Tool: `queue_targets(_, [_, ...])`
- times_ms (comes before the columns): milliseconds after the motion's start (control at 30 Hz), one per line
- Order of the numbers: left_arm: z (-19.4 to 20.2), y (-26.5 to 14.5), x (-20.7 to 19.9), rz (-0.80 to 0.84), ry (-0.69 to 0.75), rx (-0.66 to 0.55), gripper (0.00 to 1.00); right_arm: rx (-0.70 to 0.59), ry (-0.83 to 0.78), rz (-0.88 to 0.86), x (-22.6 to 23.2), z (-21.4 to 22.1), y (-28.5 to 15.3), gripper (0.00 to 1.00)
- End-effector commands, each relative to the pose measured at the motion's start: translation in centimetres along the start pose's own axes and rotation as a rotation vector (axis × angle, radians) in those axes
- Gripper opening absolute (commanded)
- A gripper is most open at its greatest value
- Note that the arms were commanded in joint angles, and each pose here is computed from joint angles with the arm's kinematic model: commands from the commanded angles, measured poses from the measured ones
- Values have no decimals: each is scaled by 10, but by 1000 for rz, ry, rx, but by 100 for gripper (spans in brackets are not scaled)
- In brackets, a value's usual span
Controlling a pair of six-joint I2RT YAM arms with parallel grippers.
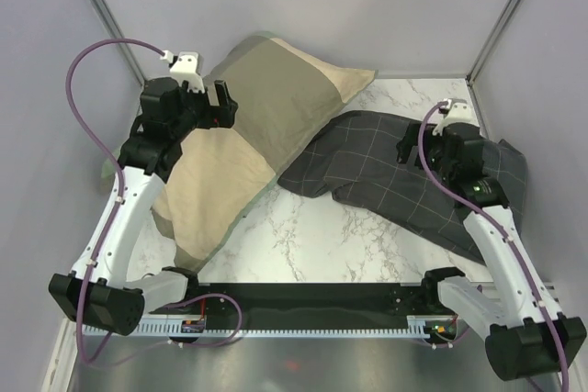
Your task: Remove the pillowcase from the pillow
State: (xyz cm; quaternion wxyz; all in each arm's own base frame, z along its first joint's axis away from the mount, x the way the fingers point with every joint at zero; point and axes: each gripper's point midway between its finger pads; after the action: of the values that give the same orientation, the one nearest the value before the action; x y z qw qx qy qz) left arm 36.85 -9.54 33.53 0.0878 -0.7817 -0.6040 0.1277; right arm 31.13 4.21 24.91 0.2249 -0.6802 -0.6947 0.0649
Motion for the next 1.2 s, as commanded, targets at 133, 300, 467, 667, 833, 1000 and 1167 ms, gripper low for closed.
queue_targets(133, [-3, 2, -53, 136, 100, 0, 100, 164, -23, -104, 38, 62, 36, 95])
queue_targets(300, [13, 5, -104, 356, 31, 58, 100, 205, -47, -100, 59, 86, 60, 96])
queue_targets(467, [26, 5, -133, 476, 8, 102, 100, 264, -47, -2, 49, 114, 88, 96])
queue_targets(667, [37, 2, -156, 502, 54, 116, 100, 380, -68, 57, 36, 166, 104, 73])
queue_targets(833, [53, 6, -170, 524, 59, 161, 100, 467, -48, 32, 40, 200, 92, 4])
queue_targets(1000, [70, 10, -183, 530, 79, 198, 100, 517, -22, -90, 56, 221, 55, 0])
queue_targets(1167, [96, 15, -207, 561, 93, 259, 100, 520, 9, -163, 62, 224, 17, 0])
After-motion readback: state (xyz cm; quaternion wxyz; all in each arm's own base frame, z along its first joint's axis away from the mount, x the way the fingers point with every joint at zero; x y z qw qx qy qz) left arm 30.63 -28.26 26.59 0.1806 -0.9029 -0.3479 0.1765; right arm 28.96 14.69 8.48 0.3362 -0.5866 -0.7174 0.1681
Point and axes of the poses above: each gripper's point midway between its finger pads, its own y axis out along the fingers, its own x axis along the line the jaws close on, z = x × y, and after that the axes turned 2 degrees about y, right-handed
